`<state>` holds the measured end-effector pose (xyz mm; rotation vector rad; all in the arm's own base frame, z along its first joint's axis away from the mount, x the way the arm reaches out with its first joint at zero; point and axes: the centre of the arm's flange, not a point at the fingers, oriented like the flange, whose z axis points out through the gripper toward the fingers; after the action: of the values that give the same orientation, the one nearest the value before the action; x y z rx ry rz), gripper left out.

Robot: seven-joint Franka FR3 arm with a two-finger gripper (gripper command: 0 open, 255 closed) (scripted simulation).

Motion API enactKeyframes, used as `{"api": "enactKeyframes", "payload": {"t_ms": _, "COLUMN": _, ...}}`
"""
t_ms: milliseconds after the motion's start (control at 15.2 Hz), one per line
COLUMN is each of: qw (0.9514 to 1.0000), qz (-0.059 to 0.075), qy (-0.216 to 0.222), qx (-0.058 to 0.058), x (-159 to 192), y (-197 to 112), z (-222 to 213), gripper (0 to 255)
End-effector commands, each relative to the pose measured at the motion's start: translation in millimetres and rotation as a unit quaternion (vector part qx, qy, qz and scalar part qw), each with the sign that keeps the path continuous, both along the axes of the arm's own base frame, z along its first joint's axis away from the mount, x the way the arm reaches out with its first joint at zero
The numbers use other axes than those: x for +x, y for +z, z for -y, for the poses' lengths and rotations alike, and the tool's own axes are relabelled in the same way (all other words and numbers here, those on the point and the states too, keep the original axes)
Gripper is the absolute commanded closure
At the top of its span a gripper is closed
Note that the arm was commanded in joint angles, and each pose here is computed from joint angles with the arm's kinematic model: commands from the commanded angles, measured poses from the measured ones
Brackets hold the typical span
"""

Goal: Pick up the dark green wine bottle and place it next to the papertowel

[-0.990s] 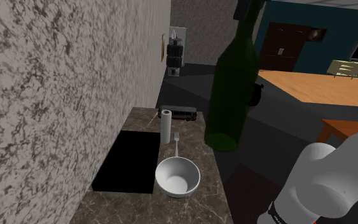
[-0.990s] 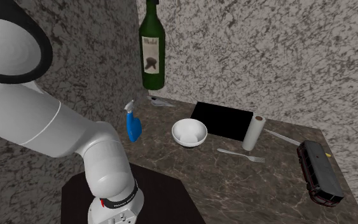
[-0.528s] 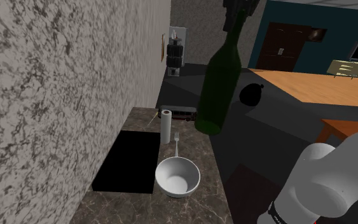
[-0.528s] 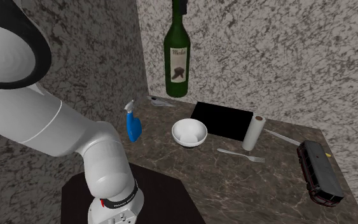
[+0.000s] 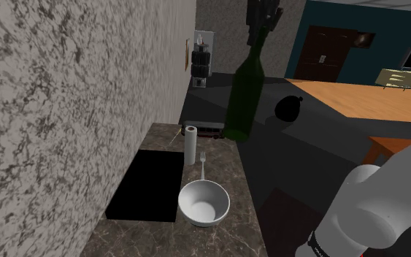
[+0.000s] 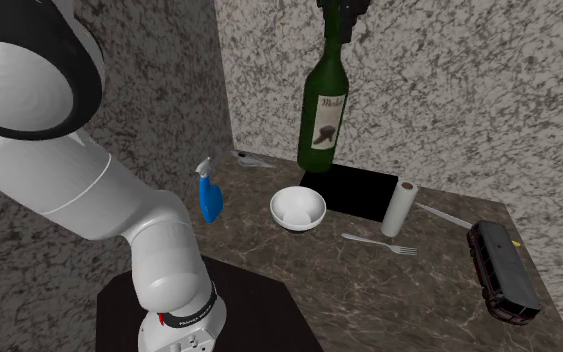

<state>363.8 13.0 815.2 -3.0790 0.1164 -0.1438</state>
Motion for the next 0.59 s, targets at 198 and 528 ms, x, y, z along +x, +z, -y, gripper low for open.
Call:
{"api": "enactKeyframes", "payload": {"t_ms": 198, "qw": 1.0000, "qz": 0.001, "qy": 0.001, "qx": 0.000, "x": 38, "y": -14, "z": 50, "gripper": 255}}
{"api": "enactKeyframes", "payload": {"t_ms": 528, "qw": 1.0000, "qz": 0.001, "qy": 0.001, "qx": 0.000, "x": 77, "y": -28, "z": 102, "gripper": 255}}
